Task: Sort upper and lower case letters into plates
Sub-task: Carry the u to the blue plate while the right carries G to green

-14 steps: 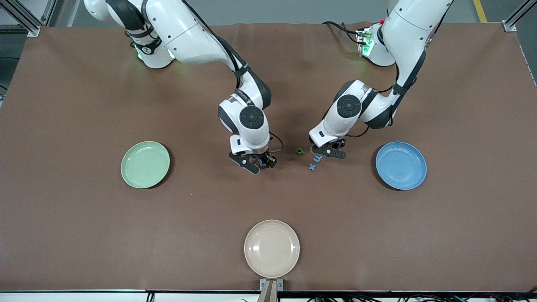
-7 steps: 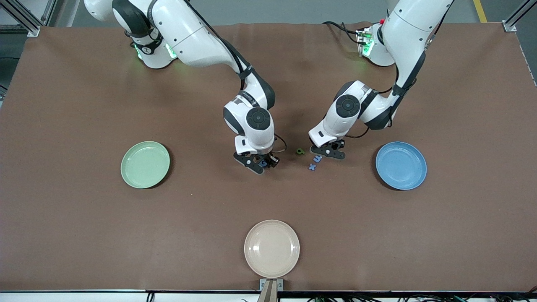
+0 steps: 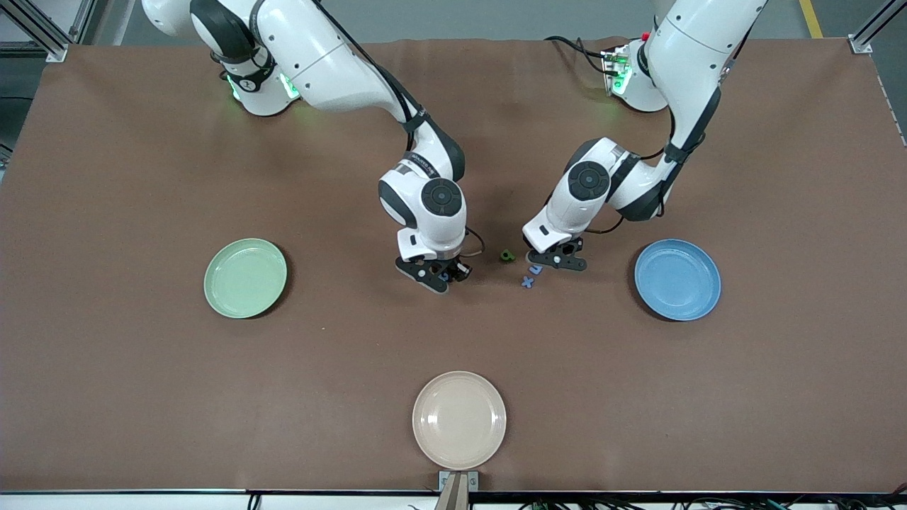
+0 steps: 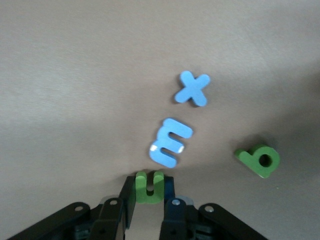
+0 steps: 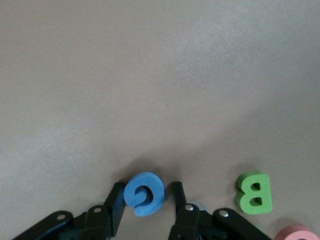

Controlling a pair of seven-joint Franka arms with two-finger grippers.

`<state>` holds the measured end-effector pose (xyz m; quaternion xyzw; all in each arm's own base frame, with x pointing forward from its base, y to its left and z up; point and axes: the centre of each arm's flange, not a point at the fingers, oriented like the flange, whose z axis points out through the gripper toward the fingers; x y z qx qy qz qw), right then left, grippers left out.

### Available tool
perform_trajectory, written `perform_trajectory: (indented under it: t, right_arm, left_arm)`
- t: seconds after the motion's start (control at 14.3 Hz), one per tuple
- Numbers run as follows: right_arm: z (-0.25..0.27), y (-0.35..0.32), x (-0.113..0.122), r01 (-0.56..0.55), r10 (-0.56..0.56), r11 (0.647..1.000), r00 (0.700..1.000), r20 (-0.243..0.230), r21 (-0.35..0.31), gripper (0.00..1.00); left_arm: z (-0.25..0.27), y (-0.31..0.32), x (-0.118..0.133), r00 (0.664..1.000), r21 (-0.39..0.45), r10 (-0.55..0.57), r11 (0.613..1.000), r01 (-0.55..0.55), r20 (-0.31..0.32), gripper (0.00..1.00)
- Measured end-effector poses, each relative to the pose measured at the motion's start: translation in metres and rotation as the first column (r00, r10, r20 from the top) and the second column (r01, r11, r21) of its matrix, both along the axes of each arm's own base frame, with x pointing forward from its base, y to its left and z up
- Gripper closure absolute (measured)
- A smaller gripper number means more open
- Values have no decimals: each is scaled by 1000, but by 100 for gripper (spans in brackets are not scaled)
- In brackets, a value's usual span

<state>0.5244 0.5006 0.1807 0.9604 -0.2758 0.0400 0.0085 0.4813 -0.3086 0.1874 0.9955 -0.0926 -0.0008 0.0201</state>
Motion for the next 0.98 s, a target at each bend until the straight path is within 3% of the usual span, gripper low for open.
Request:
perform_trajectory:
  t: [0.21,0.35,0.42,0.63,0.84,0.98]
  right_arm:
    - [0,0,0,-9,9,1000,1000,8,-7,54]
    - [1,0,1,-10,10,1000,1000,11,-7,59]
    - [1,0,1,-9,9,1000,1000,12,-7,66]
    - [1,-5,5,-7,7,1000,1000,13,-18,66]
    - [12,-36,26,-45,41,995,998,-41,-91,66]
    - [40,-71,49,-85,78,991,995,-67,-105,66]
  left_arm:
    - [30,27,20,999,34,46,998,-46,8,74]
    - [49,51,34,996,50,87,995,-87,21,74]
    - [55,65,39,994,57,110,992,-111,24,74]
    - [58,115,55,990,80,137,987,-139,32,74]
    - [54,171,68,992,91,125,988,-127,19,74]
    - [47,204,68,994,98,110,989,-109,-2,74]
